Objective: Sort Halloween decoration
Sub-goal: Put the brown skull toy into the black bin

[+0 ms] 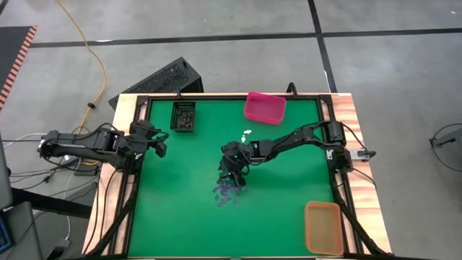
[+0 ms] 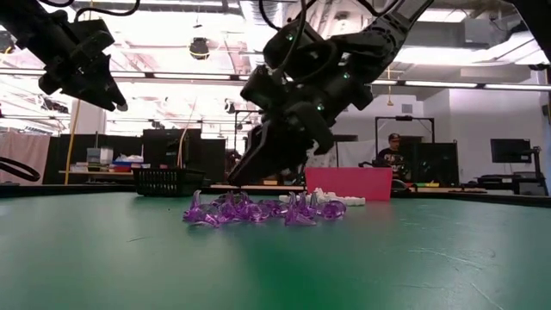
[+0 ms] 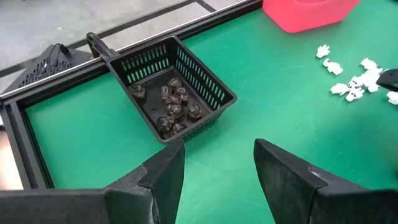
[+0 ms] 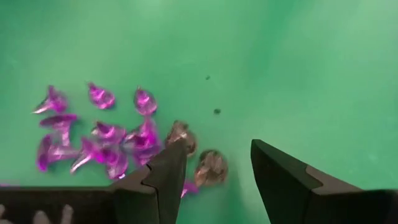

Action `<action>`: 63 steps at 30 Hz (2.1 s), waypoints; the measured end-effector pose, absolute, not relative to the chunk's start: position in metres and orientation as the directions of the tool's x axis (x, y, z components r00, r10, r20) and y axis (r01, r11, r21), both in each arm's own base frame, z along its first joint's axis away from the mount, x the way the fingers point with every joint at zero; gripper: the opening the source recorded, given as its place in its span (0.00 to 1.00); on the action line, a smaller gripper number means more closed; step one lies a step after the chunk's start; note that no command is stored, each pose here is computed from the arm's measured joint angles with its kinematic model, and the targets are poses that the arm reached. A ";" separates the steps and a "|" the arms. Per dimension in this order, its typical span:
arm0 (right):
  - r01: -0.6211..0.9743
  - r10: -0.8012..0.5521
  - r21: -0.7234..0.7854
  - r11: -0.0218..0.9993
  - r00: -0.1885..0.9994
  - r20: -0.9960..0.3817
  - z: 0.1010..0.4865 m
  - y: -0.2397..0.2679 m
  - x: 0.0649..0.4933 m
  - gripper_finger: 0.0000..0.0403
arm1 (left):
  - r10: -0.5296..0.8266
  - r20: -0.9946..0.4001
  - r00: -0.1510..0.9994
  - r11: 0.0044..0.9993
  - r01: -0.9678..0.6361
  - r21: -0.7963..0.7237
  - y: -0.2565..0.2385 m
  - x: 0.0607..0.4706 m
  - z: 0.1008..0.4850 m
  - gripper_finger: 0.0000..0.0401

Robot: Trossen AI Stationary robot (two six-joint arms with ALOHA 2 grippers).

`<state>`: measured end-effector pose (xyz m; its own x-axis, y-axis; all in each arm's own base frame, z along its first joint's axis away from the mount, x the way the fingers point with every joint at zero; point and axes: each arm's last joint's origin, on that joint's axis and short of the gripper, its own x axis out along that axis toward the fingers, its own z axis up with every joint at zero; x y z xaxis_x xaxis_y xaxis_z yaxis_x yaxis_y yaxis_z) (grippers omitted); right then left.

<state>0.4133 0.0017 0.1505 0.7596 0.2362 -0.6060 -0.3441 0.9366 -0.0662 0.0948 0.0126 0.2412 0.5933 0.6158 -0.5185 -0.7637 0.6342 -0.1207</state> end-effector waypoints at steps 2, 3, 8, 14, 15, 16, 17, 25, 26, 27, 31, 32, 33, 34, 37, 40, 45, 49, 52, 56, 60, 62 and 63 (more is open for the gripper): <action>-0.327 0.223 -0.058 0.943 0.752 -0.620 0.148 0.000 0.412 0.52 | 0.616 -0.519 0.593 0.634 -0.764 -0.121 0.013 0.095 0.241 0.46; -0.324 0.221 -0.055 0.944 0.751 -0.622 0.147 -0.002 0.413 0.52 | 0.616 -0.518 0.593 0.634 -0.764 -0.122 0.013 0.095 0.241 0.46; -0.323 0.221 -0.046 0.945 0.739 -0.637 0.138 -0.003 0.414 0.52 | 0.616 -0.519 0.593 0.633 -0.764 -0.122 0.013 0.095 0.241 0.46; -0.319 0.223 -0.037 0.947 0.736 -0.639 0.131 -0.002 0.416 0.52 | 0.616 -0.518 0.593 0.633 -0.765 -0.122 0.013 0.095 0.241 0.46; -0.318 0.225 -0.033 0.947 0.734 -0.641 0.130 -0.002 0.416 0.52 | 0.616 -0.518 0.593 0.633 -0.765 -0.122 0.013 0.095 0.241 0.46; -0.318 0.225 -0.030 0.948 0.730 -0.645 0.130 -0.002 0.416 0.52 | 0.616 -0.518 0.593 0.633 -0.765 -0.122 0.013 0.095 0.241 0.46; -0.315 0.224 -0.026 0.949 0.730 -0.646 0.130 -0.002 0.415 0.52 | 0.617 -0.518 0.593 0.633 -0.765 -0.122 0.013 0.095 0.241 0.46; -0.311 0.223 -0.022 0.950 0.726 -0.651 0.130 -0.002 0.415 0.39 | 0.620 -0.516 0.590 0.632 -0.766 -0.117 0.013 0.095 0.241 0.46; -0.310 0.222 -0.021 0.950 0.726 -0.650 0.130 -0.002 0.415 0.37 | 0.620 -0.516 0.590 0.632 -0.766 -0.117 0.013 0.095 0.241 0.46; -0.309 0.223 -0.019 0.951 0.726 -0.651 0.130 -0.002 0.415 0.35 | 0.620 -0.517 0.590 0.632 -0.766 -0.117 0.013 0.095 0.241 0.46; -0.307 0.220 -0.020 0.952 0.726 -0.651 0.130 -0.002 0.415 0.28 | 0.620 -0.517 0.590 0.632 -0.766 -0.117 0.013 0.095 0.241 0.46; -0.306 0.219 -0.021 0.952 0.727 -0.651 0.130 -0.002 0.415 0.28 | 0.620 -0.517 0.590 0.632 -0.766 -0.117 0.013 0.095 0.241 0.46; -0.303 0.216 -0.022 0.953 0.727 -0.652 0.130 -0.002 0.415 0.28 | 0.620 -0.516 0.590 0.632 -0.766 -0.117 0.013 0.095 0.241 0.46; -0.298 0.214 -0.020 0.954 0.727 -0.652 0.130 -0.002 0.415 0.28 | 0.620 -0.517 0.590 0.632 -0.766 -0.117 0.013 0.095 0.241 0.46; -0.269 0.199 -0.006 0.963 0.729 -0.655 0.130 -0.004 0.416 0.28 | 0.620 -0.517 0.590 0.632 -0.766 -0.117 0.013 0.095 0.241 0.46; -0.245 0.186 0.002 0.969 0.727 -0.661 0.135 -0.008 0.419 0.29 | 0.620 -0.517 0.590 0.632 -0.766 -0.117 0.013 0.095 0.241 0.46; -0.226 0.120 -0.090 0.970 0.767 -0.630 0.156 -0.021 0.433 0.29 | 0.621 -0.517 0.590 0.632 -0.766 -0.116 0.013 0.095 0.241 0.46; -0.188 0.079 -0.132 0.973 0.814 -0.575 0.178 -0.035 0.445 0.29 | 0.620 -0.516 0.590 0.632 -0.766 -0.117 0.013 0.095 0.241 0.46; -0.136 0.035 -0.156 0.978 0.850 -0.526 0.196 -0.052 0.452 0.29 | 0.620 -0.517 0.590 0.632 -0.766 -0.116 0.013 0.095 0.241 0.46; -0.060 -0.036 -0.189 0.980 0.884 -0.466 0.216 -0.078 0.457 0.29 | 0.621 -0.517 0.588 0.632 -0.767 -0.114 0.013 0.095 0.241 0.46; 0.006 -0.086 -0.212 0.977 0.925 -0.369 0.232 -0.100 0.459 0.29 | 0.622 -0.517 0.588 0.632 -0.767 -0.113 0.013 0.094 0.241 0.46; 0.034 -0.108 -0.216 0.976 0.936 -0.336 0.239 -0.110 0.459 0.29 | 0.622 -0.517 0.588 0.631 -0.767 -0.113 0.013 0.094 0.241 0.46; 0.049 -0.118 -0.216 0.975 0.940 -0.320 0.243 -0.115 0.459 0.29 | 0.623 -0.517 0.588 0.631 -0.768 -0.112 0.013 0.094 0.241 0.46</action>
